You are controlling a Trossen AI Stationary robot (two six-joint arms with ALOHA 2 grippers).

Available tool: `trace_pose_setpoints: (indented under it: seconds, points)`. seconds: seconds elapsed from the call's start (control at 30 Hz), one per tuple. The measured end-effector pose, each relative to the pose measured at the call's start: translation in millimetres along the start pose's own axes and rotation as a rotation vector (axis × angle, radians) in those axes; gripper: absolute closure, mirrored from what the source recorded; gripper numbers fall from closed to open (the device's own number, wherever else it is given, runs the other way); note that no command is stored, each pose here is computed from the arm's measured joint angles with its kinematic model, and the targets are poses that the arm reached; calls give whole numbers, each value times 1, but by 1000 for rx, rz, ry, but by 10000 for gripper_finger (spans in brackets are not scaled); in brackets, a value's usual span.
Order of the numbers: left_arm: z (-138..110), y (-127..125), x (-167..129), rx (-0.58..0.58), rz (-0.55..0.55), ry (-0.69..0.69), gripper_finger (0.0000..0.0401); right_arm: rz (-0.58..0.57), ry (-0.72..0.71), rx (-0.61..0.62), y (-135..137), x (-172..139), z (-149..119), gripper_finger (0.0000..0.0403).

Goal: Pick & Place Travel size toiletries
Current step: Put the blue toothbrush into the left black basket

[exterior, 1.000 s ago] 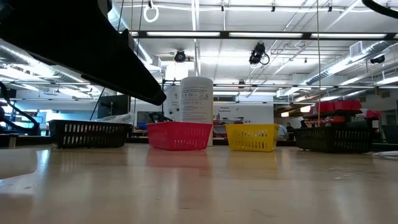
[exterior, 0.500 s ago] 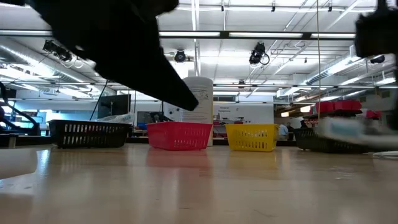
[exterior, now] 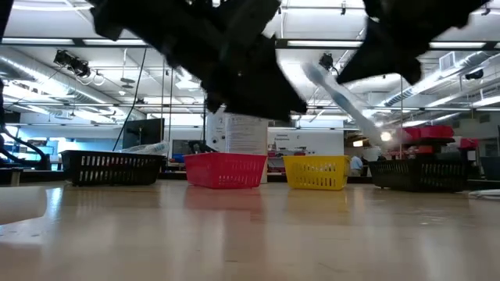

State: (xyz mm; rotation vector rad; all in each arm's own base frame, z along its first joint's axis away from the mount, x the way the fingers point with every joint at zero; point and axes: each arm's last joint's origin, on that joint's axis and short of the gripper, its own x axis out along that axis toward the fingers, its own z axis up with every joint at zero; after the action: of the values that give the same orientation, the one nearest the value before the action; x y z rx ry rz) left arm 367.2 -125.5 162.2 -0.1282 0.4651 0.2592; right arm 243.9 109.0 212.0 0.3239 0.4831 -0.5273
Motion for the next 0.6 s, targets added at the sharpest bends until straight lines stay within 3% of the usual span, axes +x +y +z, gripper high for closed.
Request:
trace_pose_setpoints:
  seconds: [0.17, 0.33, 0.6]
  points:
    - [21, 11, 8, -45, -6, -145, 205, 50, -147, 0, 0, 12, 31, 400]
    - [31, 26, 15, -80, 32, -193, 205, 116, -240, -28, -1, 20, 53, 400]
    - [36, 41, 22, -104, 88, -212, 205, 100, -227, -58, -9, 28, 59, 400]
